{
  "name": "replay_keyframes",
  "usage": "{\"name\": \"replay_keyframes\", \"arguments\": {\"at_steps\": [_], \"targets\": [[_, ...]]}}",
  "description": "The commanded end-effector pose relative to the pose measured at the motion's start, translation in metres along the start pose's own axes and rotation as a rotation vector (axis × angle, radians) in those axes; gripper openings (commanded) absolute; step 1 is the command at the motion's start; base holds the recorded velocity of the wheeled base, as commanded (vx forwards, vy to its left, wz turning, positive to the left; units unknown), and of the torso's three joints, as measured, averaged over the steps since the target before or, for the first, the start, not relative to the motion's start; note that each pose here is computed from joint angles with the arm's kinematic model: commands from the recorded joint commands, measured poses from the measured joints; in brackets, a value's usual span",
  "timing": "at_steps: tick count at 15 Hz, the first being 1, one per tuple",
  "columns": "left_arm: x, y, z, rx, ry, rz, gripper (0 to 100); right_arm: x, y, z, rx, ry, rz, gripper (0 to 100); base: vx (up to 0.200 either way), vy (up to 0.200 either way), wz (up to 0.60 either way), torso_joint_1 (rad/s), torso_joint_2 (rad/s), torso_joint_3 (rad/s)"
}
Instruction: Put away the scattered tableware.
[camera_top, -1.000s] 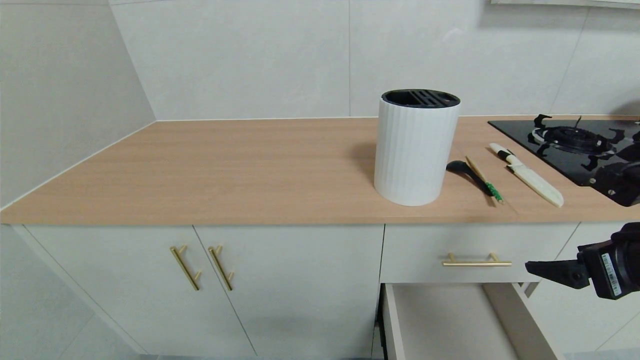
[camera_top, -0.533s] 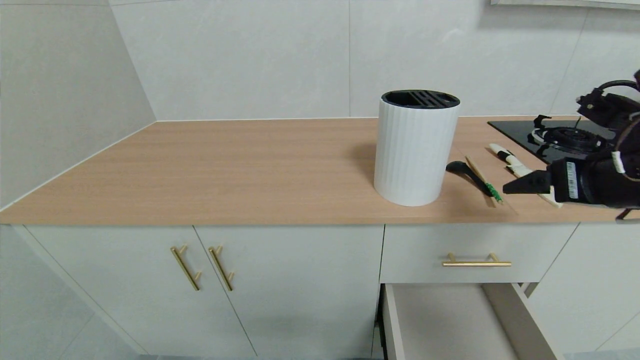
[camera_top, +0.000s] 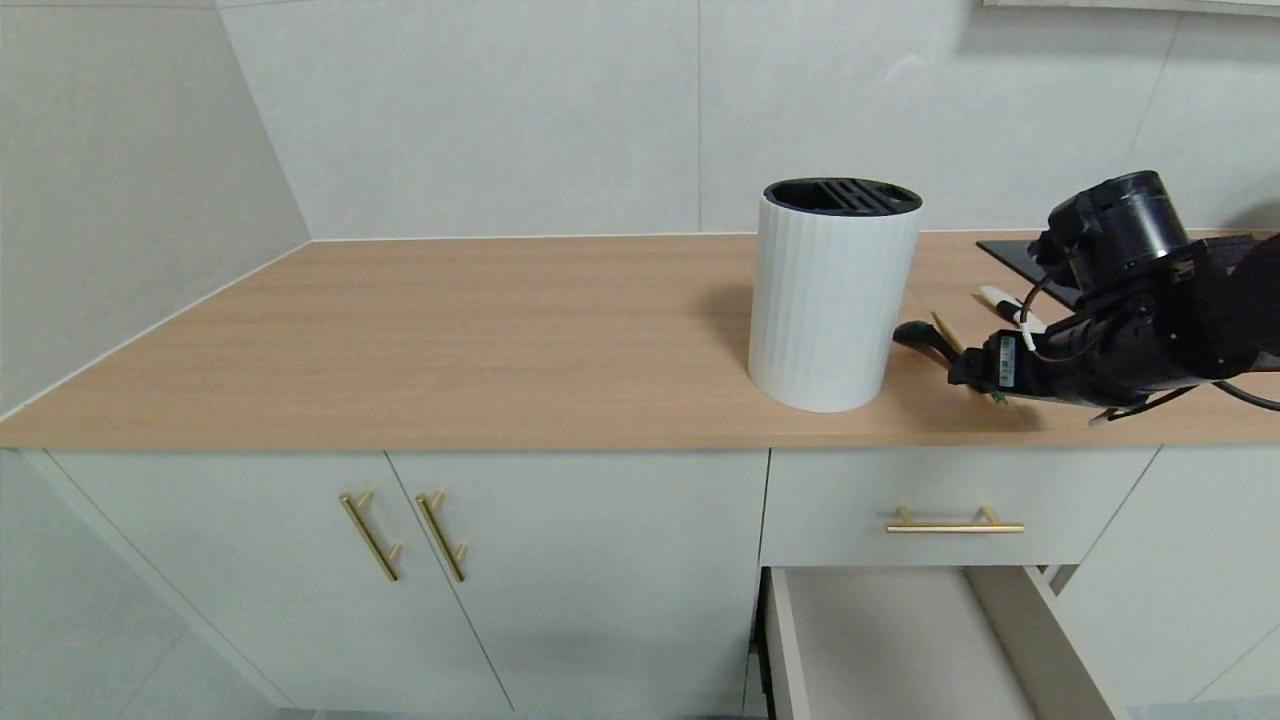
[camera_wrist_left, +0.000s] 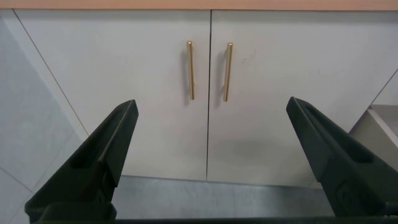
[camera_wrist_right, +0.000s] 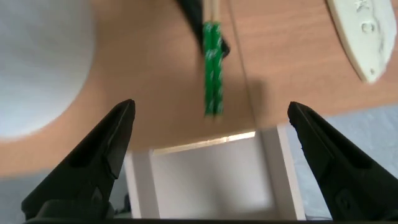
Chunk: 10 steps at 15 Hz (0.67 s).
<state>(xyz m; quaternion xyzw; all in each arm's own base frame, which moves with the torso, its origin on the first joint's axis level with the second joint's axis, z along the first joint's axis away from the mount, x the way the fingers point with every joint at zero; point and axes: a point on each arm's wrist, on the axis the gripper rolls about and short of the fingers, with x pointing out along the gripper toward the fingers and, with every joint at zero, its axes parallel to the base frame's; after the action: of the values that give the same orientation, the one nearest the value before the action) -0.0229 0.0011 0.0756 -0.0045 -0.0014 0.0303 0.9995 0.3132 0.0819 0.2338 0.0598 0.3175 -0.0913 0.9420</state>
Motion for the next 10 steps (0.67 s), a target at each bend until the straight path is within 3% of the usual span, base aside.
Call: {"name": "replay_keyframes", "arguments": {"at_steps": [1, 8, 9, 10], "targets": [[0.000, 0.000, 0.000, 0.000, 0.001, 0.001, 100, 0.016, 0.000, -0.003, -0.002, 0.024, -0.022, 100, 0.000, 0.000, 0.00, 0.000, 0.00, 0.000], [0.000, 0.000, 0.000, 0.000, 0.001, 0.001, 100, 0.033, 0.003, -0.005, 0.006, 0.015, -0.024, 100, 0.000, 0.000, 0.00, 0.000, 0.00, 0.000], [0.000, 0.000, 0.000, 0.000, 0.001, 0.001, 100, 0.034, 0.004, -0.005, 0.005, 0.017, -0.024, 0, 0.000, 0.000, 0.00, 0.000, 0.00, 0.000], [0.000, 0.000, 0.000, 0.000, 0.001, 0.001, 100, 0.034, 0.004, -0.005, 0.005, 0.017, -0.024, 0, 0.000, 0.000, 0.00, 0.000, 0.00, 0.000]]}}
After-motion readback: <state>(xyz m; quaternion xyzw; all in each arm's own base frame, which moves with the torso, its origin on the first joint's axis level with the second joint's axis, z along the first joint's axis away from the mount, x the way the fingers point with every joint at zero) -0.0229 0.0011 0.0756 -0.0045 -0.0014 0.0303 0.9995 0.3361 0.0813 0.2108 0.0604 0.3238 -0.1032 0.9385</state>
